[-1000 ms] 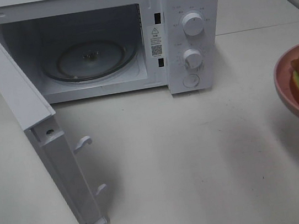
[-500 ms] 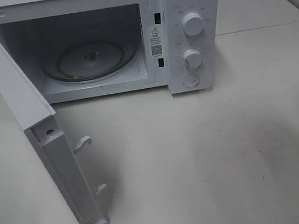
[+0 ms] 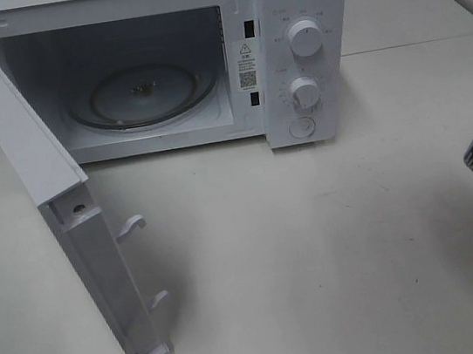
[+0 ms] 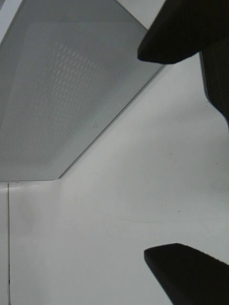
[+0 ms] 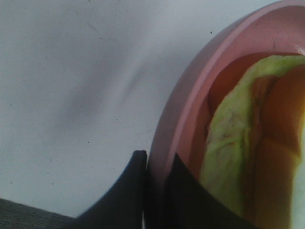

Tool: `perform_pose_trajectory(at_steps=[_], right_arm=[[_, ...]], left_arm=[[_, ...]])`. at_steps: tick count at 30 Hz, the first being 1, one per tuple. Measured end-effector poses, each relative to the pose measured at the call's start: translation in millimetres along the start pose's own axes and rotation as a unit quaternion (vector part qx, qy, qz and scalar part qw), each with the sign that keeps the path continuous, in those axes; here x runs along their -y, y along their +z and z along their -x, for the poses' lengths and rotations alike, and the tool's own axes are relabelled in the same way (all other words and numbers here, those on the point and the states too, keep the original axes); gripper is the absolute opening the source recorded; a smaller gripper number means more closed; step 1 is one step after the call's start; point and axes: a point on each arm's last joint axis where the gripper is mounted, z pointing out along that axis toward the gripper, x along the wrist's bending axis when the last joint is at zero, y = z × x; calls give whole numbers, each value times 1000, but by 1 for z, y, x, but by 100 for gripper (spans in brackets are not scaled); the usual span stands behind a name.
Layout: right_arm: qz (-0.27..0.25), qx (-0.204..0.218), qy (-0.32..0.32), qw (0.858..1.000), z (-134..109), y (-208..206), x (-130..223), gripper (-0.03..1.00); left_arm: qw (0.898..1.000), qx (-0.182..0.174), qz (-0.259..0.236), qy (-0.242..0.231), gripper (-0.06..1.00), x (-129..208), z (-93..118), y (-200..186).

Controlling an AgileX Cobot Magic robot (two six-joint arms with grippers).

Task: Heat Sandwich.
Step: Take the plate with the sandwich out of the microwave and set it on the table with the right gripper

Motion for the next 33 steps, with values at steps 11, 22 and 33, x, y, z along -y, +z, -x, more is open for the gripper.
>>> perform_pose_trajectory(at_steps=[11, 22, 33], right_arm=[[-41, 4, 81, 996, -8, 13, -28, 9], [-58, 10, 161, 985, -15, 23, -60, 9], [-87, 14, 190, 978, -29, 41, -66, 9]], left_arm=[[1000, 0, 0, 0, 96, 0, 0, 0], [1000, 0, 0, 0, 96, 0, 0, 0], [1000, 0, 0, 0, 96, 0, 0, 0]])
